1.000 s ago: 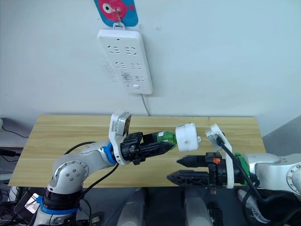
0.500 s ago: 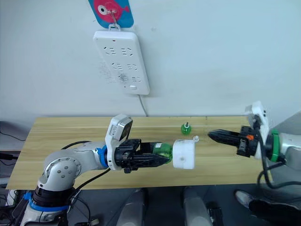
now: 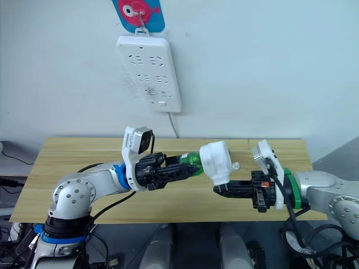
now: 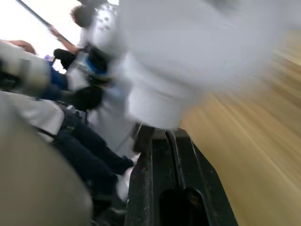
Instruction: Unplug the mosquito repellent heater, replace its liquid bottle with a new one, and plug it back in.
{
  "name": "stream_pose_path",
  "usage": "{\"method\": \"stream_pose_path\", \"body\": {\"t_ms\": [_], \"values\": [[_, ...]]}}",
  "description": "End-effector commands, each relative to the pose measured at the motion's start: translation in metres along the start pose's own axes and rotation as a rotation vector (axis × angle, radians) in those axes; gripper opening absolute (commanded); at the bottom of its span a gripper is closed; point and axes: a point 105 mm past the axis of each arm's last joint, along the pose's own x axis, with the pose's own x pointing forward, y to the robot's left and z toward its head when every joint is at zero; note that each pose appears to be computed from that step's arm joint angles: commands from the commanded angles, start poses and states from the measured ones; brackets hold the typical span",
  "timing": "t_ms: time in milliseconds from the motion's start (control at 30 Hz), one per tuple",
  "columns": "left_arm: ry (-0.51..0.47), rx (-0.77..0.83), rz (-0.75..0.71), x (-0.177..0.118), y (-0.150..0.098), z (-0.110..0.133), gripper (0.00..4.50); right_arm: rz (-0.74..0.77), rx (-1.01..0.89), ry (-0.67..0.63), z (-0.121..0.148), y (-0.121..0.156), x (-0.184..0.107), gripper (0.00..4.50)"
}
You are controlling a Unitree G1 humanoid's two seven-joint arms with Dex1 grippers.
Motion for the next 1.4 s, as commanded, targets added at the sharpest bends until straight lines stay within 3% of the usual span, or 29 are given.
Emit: {"method": "stream_pose_path", "body": {"t_ms": [33, 267, 500, 733, 900, 1067, 1400], "values": [[0.019, 0.038, 0.005, 0.001, 0.001, -0.004, 2.35, 0.027, -0.029, -0.082, 0.022, 0.013, 0.005, 0.00], [0.140, 0.054, -0.094, -0.002, -0.017, -0.025, 2.35, -0.127, -0.088, -0.162, 0.045, -0.019, 0.009, 0.00], [0.115, 0.026, -0.113, -0.002, -0.020, -0.022, 2.35, -0.193, -0.109, -0.164, 0.044, -0.033, 0.004, 0.00], [0.101, -0.002, -0.118, -0.001, -0.021, -0.019, 2.35, -0.277, -0.105, -0.211, 0.057, -0.043, -0.018, 0.00], [0.123, 0.152, -0.065, 0.002, -0.011, -0.020, 2.35, -0.214, -0.108, -0.173, 0.061, -0.027, -0.026, 0.00], [0.111, 0.456, -0.013, 0.007, 0.002, -0.022, 2.35, -0.117, -0.090, -0.090, 0.052, -0.008, -0.022, 0.00], [0.104, 0.571, -0.052, 0.009, 0.003, -0.033, 2.35, -0.069, -0.039, -0.071, 0.039, -0.012, -0.004, 0.00]]}}
